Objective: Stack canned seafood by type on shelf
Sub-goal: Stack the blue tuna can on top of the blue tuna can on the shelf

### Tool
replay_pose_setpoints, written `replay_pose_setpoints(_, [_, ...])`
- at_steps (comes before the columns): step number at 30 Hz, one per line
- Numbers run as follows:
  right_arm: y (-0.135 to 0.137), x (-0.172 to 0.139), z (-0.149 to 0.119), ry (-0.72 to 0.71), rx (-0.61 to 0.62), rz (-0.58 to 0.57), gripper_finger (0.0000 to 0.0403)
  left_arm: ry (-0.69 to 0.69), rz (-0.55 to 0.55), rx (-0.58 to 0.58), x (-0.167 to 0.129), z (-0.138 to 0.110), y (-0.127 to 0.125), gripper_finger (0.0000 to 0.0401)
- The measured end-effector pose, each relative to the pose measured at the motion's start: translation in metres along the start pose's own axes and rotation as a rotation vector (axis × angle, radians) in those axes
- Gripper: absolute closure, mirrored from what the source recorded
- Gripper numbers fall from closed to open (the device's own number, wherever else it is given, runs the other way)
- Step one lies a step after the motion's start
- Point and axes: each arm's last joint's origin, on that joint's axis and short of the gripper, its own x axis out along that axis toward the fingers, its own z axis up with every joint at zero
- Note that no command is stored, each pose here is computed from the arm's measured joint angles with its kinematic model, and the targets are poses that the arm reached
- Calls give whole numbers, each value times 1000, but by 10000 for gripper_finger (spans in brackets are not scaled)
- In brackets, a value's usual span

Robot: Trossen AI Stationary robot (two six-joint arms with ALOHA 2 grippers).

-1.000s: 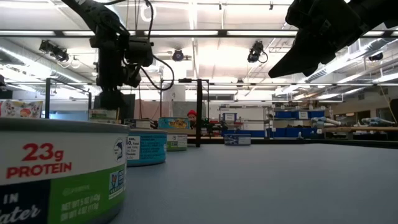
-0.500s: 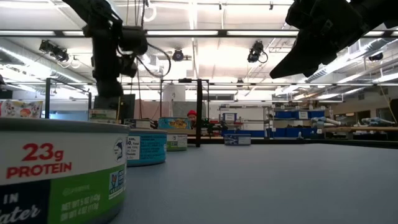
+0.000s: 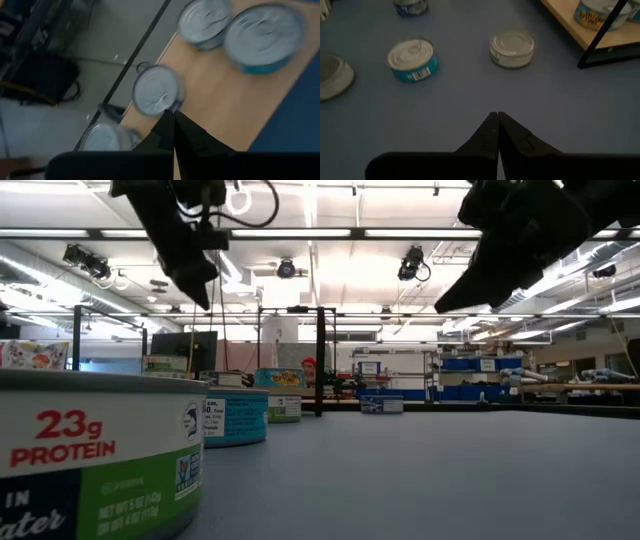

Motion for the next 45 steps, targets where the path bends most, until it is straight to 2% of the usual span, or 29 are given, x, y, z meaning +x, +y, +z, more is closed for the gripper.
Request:
replay_pose_setpoints(8, [1, 16, -9, 46, -17, -26, 390, -176, -89, -4, -12, 11, -24, 398])
replay_pose_setpoints(18, [-1, 21, -7, 24, -4, -32, 381, -342, -200, 2, 5, -19, -64, 399])
replay_pose_setpoints(26, [0, 21, -5, 7, 10, -26, 384, -539, -353, 0, 12, -44, -92, 399])
replay_pose_setpoints(31, [1, 21, 2, -60, 38, -6, 386, -665, -405, -5, 10, -55, -102, 399])
replay_pose_setpoints(36, [1, 22, 9, -121, -6, 1, 385, -774, -470, -12, 8, -62, -106, 399])
replay_pose_setpoints(39, [-1, 22, 11, -138, -3, -3, 386, -819, -509, -24, 8, -67, -107, 399])
replay_pose_setpoints(45, [-2, 27, 10, -133, -11, -12, 393, -843, -498, -73, 9, -70, -105, 399])
